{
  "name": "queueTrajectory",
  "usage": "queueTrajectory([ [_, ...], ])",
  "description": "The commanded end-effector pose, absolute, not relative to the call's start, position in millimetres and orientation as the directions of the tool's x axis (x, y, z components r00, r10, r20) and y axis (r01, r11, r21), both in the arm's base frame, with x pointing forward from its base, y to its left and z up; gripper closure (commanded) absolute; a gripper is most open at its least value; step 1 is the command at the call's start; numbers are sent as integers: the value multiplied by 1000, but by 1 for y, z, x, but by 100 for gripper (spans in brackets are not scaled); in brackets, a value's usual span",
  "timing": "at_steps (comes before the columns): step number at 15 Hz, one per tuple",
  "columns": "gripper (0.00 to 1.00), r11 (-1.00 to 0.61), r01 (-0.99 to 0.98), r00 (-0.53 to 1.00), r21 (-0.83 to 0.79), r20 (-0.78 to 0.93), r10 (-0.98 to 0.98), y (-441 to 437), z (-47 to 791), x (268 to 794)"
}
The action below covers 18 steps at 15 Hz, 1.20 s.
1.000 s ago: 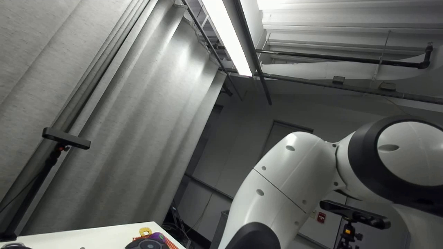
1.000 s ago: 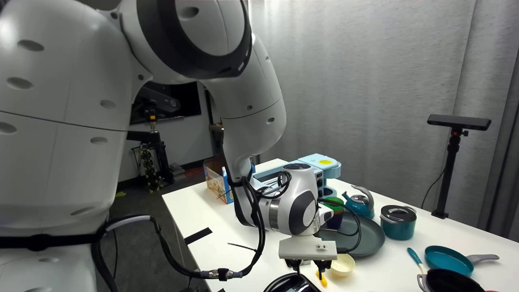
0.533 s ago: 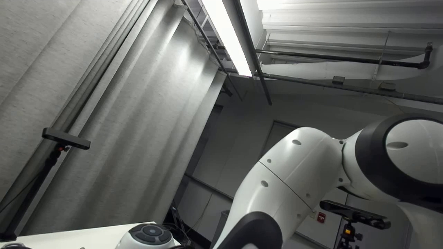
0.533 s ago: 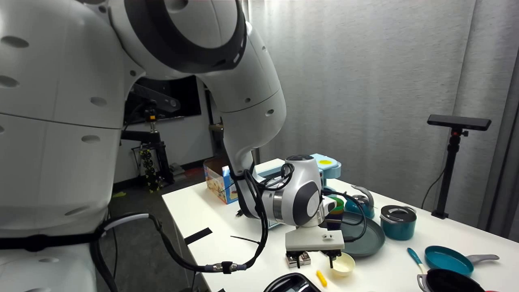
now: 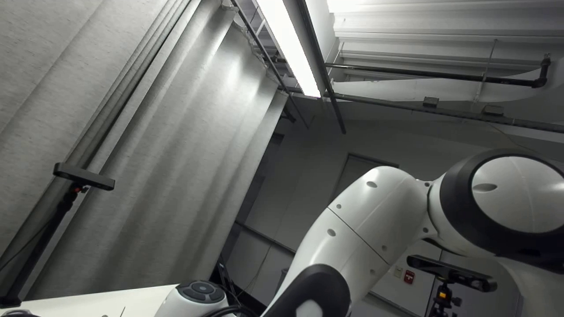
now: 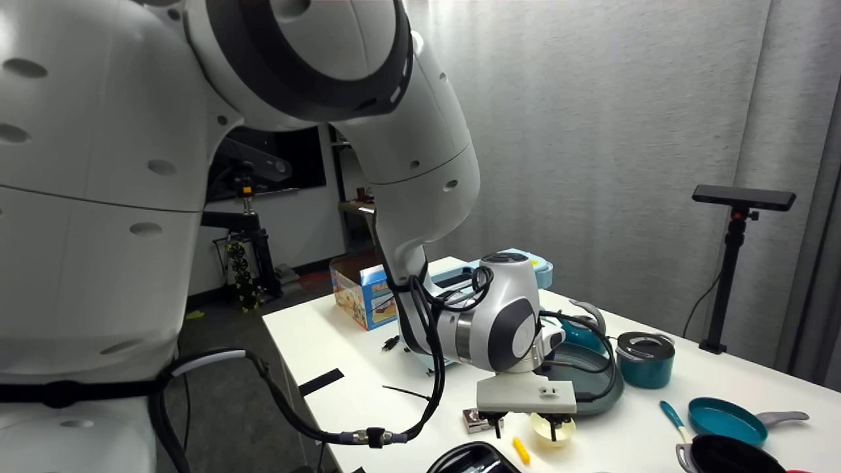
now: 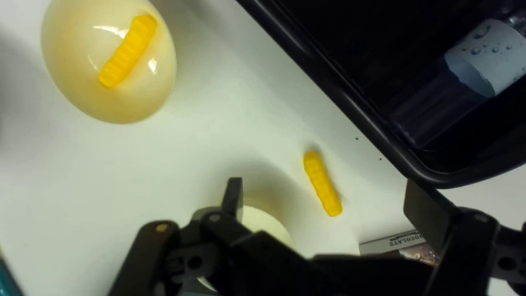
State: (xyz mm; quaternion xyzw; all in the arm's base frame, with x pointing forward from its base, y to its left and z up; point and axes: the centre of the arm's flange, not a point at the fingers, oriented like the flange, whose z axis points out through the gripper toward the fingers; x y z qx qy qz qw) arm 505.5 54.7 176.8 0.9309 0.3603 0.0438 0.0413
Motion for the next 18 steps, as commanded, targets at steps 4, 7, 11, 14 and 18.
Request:
queueTrajectory([
  [4, 0, -773, 633, 768, 54, 85, 635, 47, 163, 516],
  [7, 0, -781, 623, 776, 35, 90, 624, 49, 156, 520],
  [11, 0, -790, 613, 786, 16, 91, 611, 48, 145, 525],
  [14, 0, -794, 607, 791, 8, 86, 606, 46, 135, 529],
  [18, 0, -799, 601, 797, -2, 80, 599, 46, 123, 536],
])
